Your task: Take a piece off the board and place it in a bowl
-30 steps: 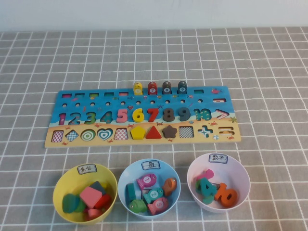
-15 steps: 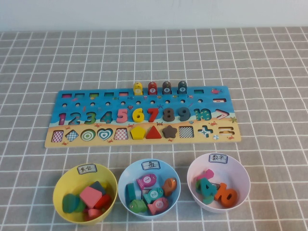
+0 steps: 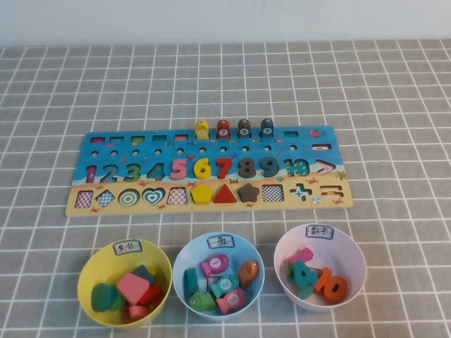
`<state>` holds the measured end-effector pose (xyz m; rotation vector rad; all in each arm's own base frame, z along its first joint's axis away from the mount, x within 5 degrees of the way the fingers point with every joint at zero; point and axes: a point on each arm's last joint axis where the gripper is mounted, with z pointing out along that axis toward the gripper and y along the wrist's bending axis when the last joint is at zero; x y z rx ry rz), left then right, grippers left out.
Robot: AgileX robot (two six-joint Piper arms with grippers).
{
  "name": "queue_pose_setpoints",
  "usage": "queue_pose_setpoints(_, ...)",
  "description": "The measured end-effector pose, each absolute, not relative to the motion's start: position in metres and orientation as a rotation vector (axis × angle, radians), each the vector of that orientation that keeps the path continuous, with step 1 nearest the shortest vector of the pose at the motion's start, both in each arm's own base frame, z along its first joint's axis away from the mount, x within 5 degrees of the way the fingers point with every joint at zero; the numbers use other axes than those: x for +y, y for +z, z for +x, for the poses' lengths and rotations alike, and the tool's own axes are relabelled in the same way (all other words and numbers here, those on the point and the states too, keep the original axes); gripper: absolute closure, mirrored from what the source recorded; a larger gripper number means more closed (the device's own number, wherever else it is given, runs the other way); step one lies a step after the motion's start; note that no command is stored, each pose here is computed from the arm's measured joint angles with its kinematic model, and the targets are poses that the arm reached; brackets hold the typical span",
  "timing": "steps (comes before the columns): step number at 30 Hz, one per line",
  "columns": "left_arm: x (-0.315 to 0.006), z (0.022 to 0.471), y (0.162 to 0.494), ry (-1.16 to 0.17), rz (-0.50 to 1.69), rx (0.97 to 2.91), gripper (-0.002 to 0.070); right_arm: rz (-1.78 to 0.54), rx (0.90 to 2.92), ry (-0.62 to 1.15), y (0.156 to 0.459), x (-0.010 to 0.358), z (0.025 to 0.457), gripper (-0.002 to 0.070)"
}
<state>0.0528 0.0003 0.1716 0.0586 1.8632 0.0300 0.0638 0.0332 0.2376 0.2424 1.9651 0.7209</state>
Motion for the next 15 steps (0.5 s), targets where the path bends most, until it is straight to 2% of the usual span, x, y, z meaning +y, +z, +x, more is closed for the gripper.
queue_pose_setpoints(7,0.0,0.053,0.172,0.03,0.059,1.863,0.0678,0.132,2.276,0.642,0.274,0.041,0.099,0.0695)
queue_pose_setpoints(15,0.0,0.053,0.172,0.03,0.059,1.863,0.0678,0.059,2.548,0.591,0.29,0.052,0.164,0.0695)
